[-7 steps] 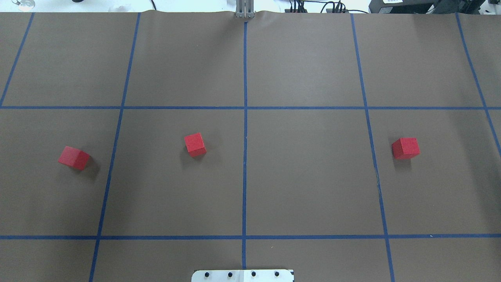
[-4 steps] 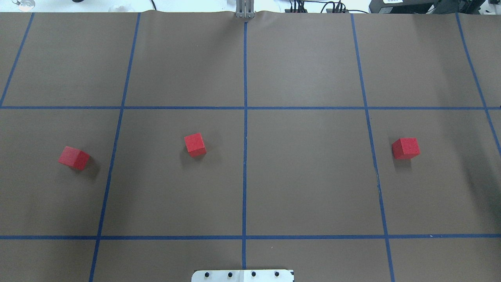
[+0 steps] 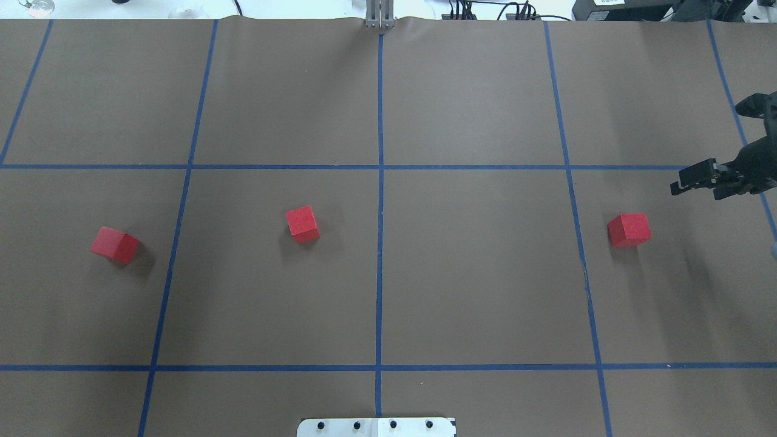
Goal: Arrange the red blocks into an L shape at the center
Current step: 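Lower the right gripper onto the red cube nearest it and grasp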
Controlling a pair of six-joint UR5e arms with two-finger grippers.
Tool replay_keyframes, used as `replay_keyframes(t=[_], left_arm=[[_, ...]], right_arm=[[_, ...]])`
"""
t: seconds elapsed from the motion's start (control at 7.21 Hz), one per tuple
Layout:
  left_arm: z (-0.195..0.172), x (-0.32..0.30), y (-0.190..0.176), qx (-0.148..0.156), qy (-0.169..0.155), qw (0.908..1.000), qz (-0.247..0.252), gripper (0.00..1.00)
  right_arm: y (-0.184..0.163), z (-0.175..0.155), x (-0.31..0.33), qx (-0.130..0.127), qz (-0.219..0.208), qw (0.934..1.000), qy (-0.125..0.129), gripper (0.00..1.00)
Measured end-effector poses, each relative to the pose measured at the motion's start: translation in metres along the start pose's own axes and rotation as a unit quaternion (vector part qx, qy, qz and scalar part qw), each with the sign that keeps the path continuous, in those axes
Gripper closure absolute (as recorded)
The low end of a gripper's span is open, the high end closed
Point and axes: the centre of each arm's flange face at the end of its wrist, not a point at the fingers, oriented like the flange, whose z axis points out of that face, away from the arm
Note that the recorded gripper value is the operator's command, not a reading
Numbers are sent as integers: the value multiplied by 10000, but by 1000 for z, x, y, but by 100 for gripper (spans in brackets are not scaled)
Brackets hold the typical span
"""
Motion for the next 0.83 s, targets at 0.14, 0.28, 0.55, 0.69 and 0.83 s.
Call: replay_keyframes(t=[0.14,0.28,0.55,0.69,0.83], left_arm=[[0,0,0,2,5,10000,3,0],[0,0,0,5,8,10000,6,0],[-1,1,0,7,12,10000,5,0],[-1,1,0,7,12,10000,3,0],[0,1,0,6,12,10000,1,0]], right_arm=[[10,9,-19,-36,112,9999,20,4],[18,19,-31,-96,111,9999,48,4],[30,35,-38,-162,-5,9998,148,6],[34,41,-42,-182,-75,9996,184,7],[38,47,-46,-196,-142,9995,218,11]])
